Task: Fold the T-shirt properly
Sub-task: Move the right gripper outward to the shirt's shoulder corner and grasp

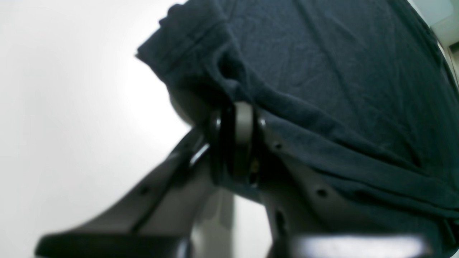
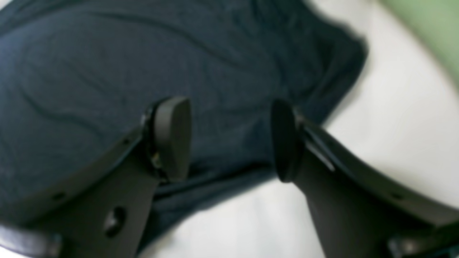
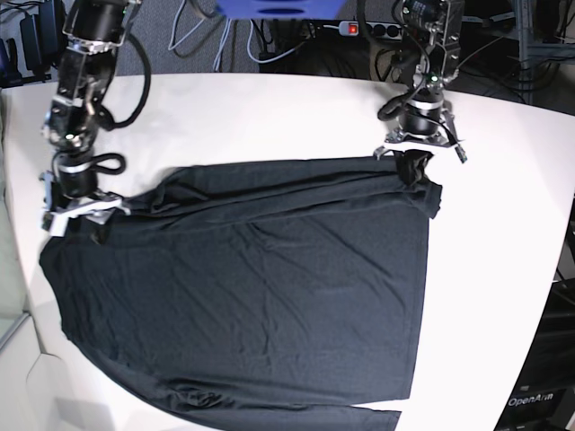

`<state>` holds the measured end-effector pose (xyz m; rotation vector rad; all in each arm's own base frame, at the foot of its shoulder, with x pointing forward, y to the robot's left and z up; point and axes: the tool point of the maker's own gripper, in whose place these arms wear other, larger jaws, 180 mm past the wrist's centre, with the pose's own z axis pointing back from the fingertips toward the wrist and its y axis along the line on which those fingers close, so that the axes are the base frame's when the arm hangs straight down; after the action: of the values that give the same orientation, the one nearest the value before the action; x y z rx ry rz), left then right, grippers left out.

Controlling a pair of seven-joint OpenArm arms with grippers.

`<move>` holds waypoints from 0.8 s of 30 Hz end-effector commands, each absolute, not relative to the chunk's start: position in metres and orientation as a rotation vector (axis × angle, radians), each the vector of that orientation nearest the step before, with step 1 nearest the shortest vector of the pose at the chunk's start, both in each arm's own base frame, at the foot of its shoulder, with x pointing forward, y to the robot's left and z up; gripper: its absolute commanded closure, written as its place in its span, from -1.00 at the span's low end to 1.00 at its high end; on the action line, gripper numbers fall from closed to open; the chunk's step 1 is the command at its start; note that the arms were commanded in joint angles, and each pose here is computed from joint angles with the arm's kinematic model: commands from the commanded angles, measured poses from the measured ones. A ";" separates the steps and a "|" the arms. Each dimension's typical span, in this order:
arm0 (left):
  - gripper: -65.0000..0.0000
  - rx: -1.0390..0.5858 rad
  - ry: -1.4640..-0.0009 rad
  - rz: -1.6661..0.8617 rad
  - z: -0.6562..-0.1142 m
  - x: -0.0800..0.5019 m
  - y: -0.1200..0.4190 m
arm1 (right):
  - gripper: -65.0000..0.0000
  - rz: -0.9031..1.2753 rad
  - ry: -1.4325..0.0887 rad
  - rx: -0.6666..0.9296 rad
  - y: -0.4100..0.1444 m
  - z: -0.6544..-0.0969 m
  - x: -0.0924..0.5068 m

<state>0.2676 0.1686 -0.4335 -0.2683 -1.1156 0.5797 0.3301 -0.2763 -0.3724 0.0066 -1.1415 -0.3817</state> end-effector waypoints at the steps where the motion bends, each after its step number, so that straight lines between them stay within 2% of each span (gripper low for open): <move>1: 0.88 -0.257 -1.118 0.580 -0.432 0.265 0.172 | -0.10 -0.417 -1.204 0.021 -0.290 -0.351 0.342; 9: 0.88 -0.255 -1.113 0.577 -0.433 0.262 0.171 | -0.10 -0.688 -1.159 0.139 -0.333 -0.350 0.320; 16: 0.88 -0.254 -1.109 0.575 -0.434 0.261 0.172 | -0.10 -0.709 -1.059 0.185 -0.323 -0.368 0.309; 24: 0.88 -0.245 -1.108 0.557 -0.435 0.261 0.178 | -0.10 -0.725 -1.042 0.220 -0.308 -0.377 0.309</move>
<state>0.2622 0.1767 -0.4344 -0.2510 -1.1131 0.5550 0.3010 -0.3055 -0.3899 0.2075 -0.9906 -0.7326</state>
